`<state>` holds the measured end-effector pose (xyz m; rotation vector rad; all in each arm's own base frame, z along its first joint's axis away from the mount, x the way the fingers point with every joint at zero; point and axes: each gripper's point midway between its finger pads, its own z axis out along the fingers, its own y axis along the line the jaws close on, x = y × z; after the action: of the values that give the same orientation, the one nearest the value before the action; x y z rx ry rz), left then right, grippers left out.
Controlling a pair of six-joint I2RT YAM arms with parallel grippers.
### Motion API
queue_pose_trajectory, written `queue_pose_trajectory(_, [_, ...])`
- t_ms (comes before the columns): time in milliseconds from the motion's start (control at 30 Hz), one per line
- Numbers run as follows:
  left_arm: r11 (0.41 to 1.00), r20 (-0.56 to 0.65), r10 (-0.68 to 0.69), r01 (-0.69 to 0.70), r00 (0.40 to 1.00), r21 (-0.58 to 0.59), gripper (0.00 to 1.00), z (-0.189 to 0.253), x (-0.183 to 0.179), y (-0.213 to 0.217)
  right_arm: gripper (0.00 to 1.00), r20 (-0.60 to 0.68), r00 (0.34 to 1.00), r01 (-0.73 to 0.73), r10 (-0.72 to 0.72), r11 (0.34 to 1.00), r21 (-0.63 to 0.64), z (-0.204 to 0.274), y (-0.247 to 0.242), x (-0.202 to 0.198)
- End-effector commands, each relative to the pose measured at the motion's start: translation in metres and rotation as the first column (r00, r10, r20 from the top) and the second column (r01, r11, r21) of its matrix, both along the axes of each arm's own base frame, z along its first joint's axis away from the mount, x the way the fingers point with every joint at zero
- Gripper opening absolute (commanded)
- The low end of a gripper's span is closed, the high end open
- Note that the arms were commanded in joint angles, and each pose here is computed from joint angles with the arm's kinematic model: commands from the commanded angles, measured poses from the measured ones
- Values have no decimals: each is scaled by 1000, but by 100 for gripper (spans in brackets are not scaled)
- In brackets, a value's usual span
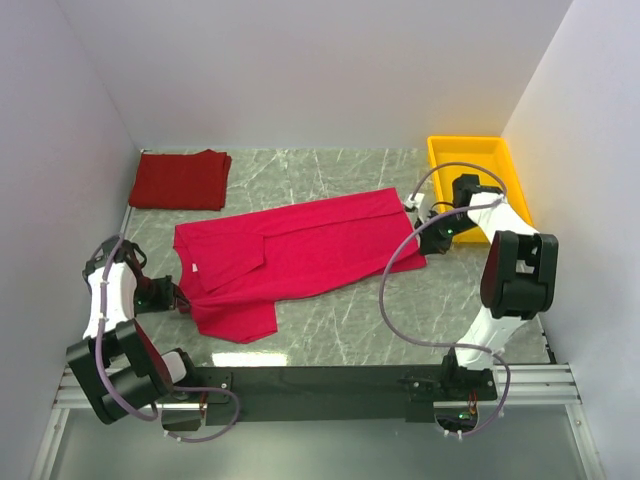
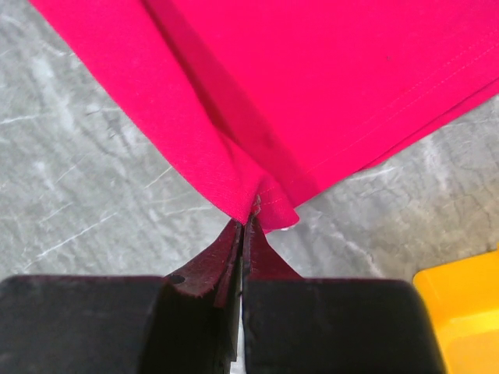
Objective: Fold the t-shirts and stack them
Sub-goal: Fold the tshirt
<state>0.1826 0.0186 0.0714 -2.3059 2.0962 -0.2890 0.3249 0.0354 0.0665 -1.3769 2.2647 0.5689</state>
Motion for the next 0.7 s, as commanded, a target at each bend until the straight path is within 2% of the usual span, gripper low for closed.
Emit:
queue_pose_trajectory(0, [1000,63,29,-30,998,7,1,9,22,9,0,14,999,34,-34,999,13,5,3,20])
queue_pose_trajectory(667, [1000,58,12,-11,998,-11,1,-3,31,11,0,38,995,86,-87,996,26,5,18,54])
